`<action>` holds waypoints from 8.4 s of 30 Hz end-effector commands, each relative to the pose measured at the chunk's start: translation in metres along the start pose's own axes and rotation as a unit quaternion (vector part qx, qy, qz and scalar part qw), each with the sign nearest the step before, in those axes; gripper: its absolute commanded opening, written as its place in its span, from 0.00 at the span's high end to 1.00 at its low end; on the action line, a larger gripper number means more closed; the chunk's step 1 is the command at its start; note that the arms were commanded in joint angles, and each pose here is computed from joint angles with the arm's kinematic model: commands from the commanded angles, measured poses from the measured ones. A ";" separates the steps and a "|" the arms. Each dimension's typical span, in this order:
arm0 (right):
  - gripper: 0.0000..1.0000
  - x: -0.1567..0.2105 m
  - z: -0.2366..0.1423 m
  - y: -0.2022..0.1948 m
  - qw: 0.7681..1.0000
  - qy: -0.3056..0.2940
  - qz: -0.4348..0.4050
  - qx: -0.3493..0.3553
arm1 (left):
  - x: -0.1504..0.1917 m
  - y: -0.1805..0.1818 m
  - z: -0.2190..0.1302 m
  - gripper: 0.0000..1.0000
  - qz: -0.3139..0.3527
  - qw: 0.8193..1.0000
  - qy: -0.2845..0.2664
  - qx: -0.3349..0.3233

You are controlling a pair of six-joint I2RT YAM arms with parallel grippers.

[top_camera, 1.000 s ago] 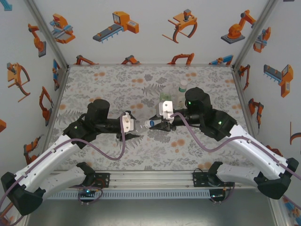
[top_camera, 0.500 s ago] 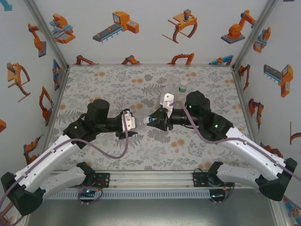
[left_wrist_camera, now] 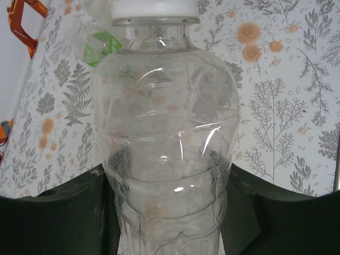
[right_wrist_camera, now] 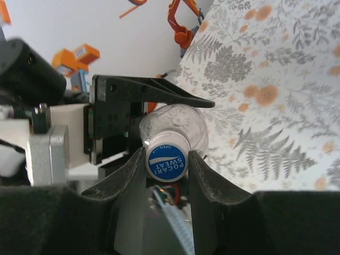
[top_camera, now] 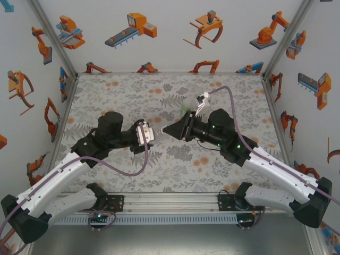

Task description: Screw on the bottle caps

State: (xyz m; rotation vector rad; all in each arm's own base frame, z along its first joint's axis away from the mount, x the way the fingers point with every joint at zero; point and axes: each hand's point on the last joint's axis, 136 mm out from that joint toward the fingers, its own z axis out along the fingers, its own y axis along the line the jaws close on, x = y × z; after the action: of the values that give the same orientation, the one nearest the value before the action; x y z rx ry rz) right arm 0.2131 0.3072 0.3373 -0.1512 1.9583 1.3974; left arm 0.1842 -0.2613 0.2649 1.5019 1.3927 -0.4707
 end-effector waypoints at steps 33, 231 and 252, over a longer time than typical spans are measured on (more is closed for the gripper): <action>0.48 0.040 -0.061 0.096 0.793 0.088 -0.554 -0.238 | -0.040 -0.036 -0.012 1.00 0.027 0.989 -0.102 0.107; 0.55 -0.014 -0.051 0.114 0.883 -0.053 -0.422 -0.199 | -0.047 -0.019 -0.020 1.00 -0.002 0.987 -0.134 0.090; 0.54 0.050 -0.065 0.100 0.737 0.121 -0.609 -0.267 | -0.056 -0.052 -0.024 1.00 -0.017 0.964 -0.154 0.218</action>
State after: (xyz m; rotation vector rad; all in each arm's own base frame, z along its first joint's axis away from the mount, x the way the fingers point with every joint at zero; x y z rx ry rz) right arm 0.1003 0.3090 0.3979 -1.5756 1.0442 0.9405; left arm 0.1235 -0.2791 0.2868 1.6440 1.1854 -1.0079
